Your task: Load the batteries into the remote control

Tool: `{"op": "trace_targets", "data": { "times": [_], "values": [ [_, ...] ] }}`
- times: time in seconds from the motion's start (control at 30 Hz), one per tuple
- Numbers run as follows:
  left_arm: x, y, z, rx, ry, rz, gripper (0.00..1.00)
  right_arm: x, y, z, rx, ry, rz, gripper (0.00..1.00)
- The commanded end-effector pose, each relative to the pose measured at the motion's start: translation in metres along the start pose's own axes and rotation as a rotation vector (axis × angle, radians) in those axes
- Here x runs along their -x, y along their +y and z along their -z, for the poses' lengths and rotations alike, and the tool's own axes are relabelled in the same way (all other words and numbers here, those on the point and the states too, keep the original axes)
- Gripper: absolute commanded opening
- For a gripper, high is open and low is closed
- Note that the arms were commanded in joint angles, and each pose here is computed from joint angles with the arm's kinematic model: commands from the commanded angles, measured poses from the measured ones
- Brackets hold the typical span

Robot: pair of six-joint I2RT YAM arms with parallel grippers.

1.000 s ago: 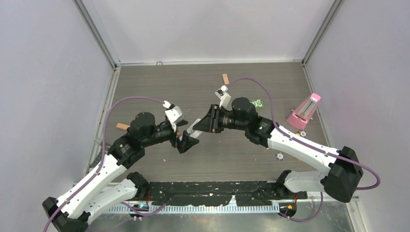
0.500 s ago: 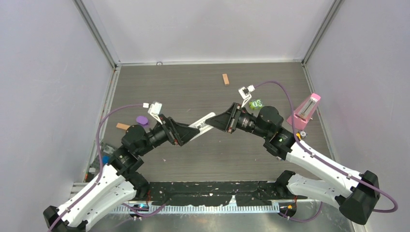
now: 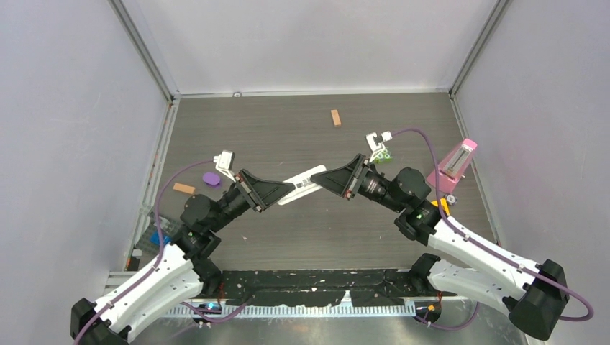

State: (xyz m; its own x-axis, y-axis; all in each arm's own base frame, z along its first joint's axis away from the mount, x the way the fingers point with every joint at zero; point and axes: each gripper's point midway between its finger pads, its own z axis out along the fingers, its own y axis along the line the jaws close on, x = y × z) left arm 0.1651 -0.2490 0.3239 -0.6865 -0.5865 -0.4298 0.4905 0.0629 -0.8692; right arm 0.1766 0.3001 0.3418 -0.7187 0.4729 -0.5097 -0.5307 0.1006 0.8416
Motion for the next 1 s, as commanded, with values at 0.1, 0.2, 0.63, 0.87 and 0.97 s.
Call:
{"op": "trace_targets", "data": {
  "times": [0.1, 0.2, 0.63, 0.87, 0.97],
  "values": [
    [0.011, -0.028, 0.002, -0.101, -0.043, -0.014, 0.27, 0.015, 0.017, 0.004, 0.063, -0.077, -0.001, 0.05],
    [0.009, -0.026, 0.0, -0.096, -0.032, -0.014, 0.11, 0.013, 0.013, 0.003, 0.054, -0.073, -0.003, 0.06],
    [-0.007, 0.031, 0.008, 0.178, 0.062, -0.116, 0.0, 0.021, -0.063, 0.052, -0.395, -0.118, 0.141, 0.79],
    [-0.045, 0.096, 0.019, 0.348, 0.214, -0.085, 0.0, -0.004, -0.11, 0.083, -0.621, 0.044, 0.237, 0.73],
    [-0.067, 0.123, 0.022, 0.379, 0.284, -0.027, 0.0, -0.027, -0.132, 0.082, -0.66, 0.16, 0.209, 0.72]
  ]
}}
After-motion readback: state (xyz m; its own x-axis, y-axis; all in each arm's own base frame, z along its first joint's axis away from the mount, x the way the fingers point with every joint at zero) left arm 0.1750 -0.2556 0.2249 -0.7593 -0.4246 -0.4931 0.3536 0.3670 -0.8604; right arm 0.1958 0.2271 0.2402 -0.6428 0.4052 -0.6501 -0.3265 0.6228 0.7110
